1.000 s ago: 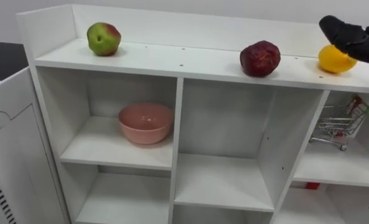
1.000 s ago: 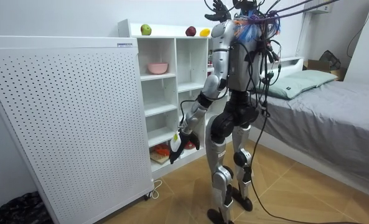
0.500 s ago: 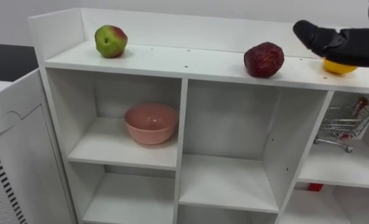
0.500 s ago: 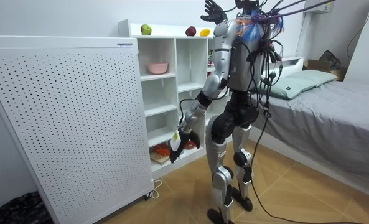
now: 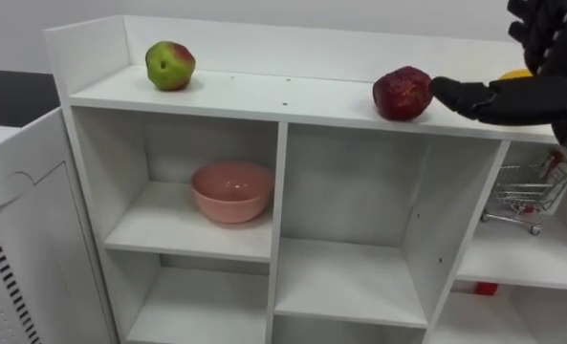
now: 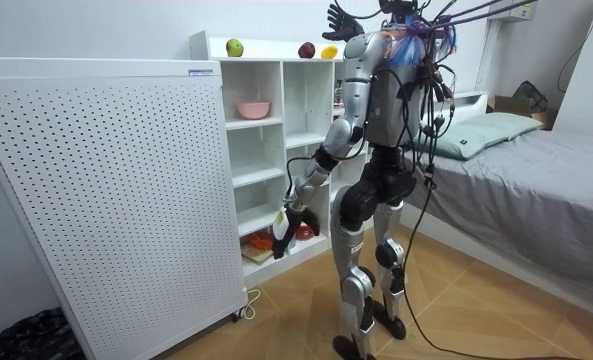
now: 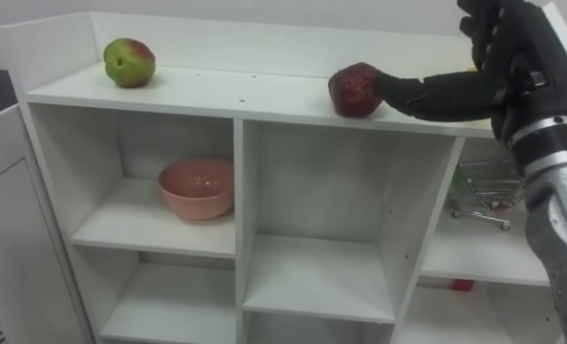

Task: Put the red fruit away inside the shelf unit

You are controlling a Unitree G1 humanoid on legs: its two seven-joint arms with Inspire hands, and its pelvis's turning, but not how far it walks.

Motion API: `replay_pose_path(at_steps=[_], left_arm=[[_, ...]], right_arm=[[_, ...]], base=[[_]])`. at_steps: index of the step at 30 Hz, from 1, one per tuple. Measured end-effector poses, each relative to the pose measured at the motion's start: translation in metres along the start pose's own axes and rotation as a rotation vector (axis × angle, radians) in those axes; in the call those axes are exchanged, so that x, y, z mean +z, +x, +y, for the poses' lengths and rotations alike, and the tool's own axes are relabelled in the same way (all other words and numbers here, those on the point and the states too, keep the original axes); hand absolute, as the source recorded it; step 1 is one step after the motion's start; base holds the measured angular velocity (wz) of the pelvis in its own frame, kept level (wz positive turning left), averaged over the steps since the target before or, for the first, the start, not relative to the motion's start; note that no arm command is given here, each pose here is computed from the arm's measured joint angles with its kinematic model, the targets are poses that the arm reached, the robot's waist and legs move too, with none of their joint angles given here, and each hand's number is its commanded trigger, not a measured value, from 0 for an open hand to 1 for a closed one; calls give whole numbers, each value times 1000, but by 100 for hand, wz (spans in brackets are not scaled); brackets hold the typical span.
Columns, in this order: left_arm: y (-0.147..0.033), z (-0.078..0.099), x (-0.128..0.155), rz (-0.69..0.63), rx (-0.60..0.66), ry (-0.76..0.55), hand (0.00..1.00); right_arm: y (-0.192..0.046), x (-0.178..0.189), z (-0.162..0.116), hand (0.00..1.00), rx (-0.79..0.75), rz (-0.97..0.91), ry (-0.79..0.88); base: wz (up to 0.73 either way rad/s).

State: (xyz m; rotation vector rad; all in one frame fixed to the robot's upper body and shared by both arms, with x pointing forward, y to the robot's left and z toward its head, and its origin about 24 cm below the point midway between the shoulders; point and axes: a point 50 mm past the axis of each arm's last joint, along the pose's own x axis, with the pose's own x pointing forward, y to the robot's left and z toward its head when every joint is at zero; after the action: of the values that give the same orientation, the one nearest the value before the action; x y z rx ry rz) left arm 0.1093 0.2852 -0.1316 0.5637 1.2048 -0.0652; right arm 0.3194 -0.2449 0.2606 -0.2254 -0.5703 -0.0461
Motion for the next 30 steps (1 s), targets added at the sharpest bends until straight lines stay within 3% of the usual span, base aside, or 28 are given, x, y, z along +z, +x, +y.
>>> replay_pose_path(at_steps=[13, 30], left_arm=[[0, 9, 0, 27, -33, 15, 0], [2, 22, 34, -24, -54, 29, 0]], right_arm=[[-1, -22, 2, 0, 31, 118, -1], [-2, -33, 3, 0, 77, 186, -64]], base=[[0], [0]])
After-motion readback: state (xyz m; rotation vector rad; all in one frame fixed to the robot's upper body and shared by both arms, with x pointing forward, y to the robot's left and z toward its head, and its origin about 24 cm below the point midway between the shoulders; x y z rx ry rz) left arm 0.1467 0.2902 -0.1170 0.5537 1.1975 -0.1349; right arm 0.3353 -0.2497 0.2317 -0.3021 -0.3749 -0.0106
